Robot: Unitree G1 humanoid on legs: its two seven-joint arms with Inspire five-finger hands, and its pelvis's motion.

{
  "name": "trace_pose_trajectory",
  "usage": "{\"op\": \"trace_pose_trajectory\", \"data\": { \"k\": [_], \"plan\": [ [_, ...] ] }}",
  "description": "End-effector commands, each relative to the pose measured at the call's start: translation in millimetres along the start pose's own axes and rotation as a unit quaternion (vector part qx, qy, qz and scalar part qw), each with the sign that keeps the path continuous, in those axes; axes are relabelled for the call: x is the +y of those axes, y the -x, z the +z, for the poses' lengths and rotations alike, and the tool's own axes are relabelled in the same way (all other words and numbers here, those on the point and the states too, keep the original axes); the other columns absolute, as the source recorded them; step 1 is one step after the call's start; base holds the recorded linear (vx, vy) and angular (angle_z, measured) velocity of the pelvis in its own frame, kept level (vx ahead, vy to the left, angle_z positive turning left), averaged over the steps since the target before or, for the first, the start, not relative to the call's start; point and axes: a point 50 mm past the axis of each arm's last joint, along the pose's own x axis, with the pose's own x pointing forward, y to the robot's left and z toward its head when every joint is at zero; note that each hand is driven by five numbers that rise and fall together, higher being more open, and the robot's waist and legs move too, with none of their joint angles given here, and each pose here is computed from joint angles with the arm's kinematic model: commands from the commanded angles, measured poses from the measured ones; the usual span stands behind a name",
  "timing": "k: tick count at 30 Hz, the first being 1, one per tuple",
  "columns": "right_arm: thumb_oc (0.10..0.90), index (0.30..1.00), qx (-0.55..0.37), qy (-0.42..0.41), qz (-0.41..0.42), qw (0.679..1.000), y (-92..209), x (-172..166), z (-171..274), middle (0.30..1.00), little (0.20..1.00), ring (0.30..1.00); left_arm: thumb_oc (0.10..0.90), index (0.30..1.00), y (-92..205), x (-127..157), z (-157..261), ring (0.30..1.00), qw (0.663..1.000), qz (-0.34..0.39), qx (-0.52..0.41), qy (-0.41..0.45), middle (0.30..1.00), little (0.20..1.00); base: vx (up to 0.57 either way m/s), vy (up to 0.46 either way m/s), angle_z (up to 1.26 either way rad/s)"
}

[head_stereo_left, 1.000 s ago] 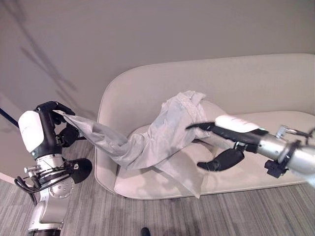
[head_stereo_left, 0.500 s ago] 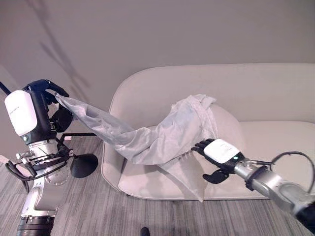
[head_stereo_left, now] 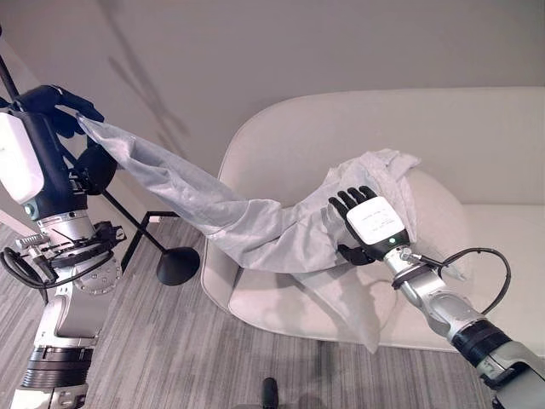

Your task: Hang the clothes on the sofa on the clothes rack.

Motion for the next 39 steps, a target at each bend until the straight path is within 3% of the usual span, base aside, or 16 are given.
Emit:
{"op": "trace_pose_trajectory", "data": {
  "k": [1,12,15,17,18,28,37,39],
  "plan": [
    [0.800,0.900,-0.013,0.060,-0.095,0.994,-44.6,-37.3,-2.9,0.900,0.900,0.900,0.400,0.300,-61.3,23.1,39.3,0.300,0.986,0.115,-0.113,0.040,0.300,0.300,-0.01,0.039,0.00],
    [0.800,0.900,0.036,0.093,-0.021,0.995,-67.6,-11.6,-1.5,0.900,0.900,0.900,0.400,0.300,-102.4,46.6,68.6,0.300,0.965,0.179,-0.176,0.077,0.300,0.300,-0.04,0.023,0.06],
    [0.800,0.900,0.066,0.117,0.013,0.991,-68.1,-4.2,-12.3,0.900,0.900,0.900,0.400,0.300,-115.2,64.7,70.1,0.300,0.956,0.216,-0.183,0.074,0.300,0.300,-0.03,0.029,0.04],
    [0.681,0.721,0.075,0.124,0.027,0.989,-66.3,-0.3,-15.9,0.721,0.721,0.721,0.400,0.300,-117.7,68.7,68.8,0.300,0.955,0.223,-0.183,0.071,0.300,0.300,-0.01,0.048,0.19],
    [0.400,0.300,0.096,0.117,0.050,0.987,-63.2,4.4,-22.1,0.300,0.300,0.300,0.400,0.300,-119.1,74.4,62.7,0.300,0.955,0.231,-0.172,0.066,0.300,0.300,-0.01,0.052,0.21],
    [0.400,0.300,0.170,0.028,0.045,0.984,-45.5,15.6,-34.9,0.300,0.300,0.300,0.400,0.300,-105.5,71.9,49.1,0.300,0.964,0.218,-0.151,0.036,0.300,0.300,0.01,0.047,0.17],
    [0.400,0.300,0.233,-0.055,-0.056,0.969,-26.0,-2.8,-61.9,0.300,0.300,0.300,0.400,0.300,-81.9,79.3,29.5,0.300,0.969,0.210,-0.127,-0.014,0.300,0.300,0.02,0.009,-0.08],
    [0.400,0.300,0.270,-0.082,-0.111,0.953,-12.3,-15.9,-79.7,0.300,0.300,0.300,0.400,0.300,-73.8,81.7,26.7,0.300,0.969,0.212,-0.124,-0.025,0.300,0.300,0.05,0.030,-0.14]
  ]
}}
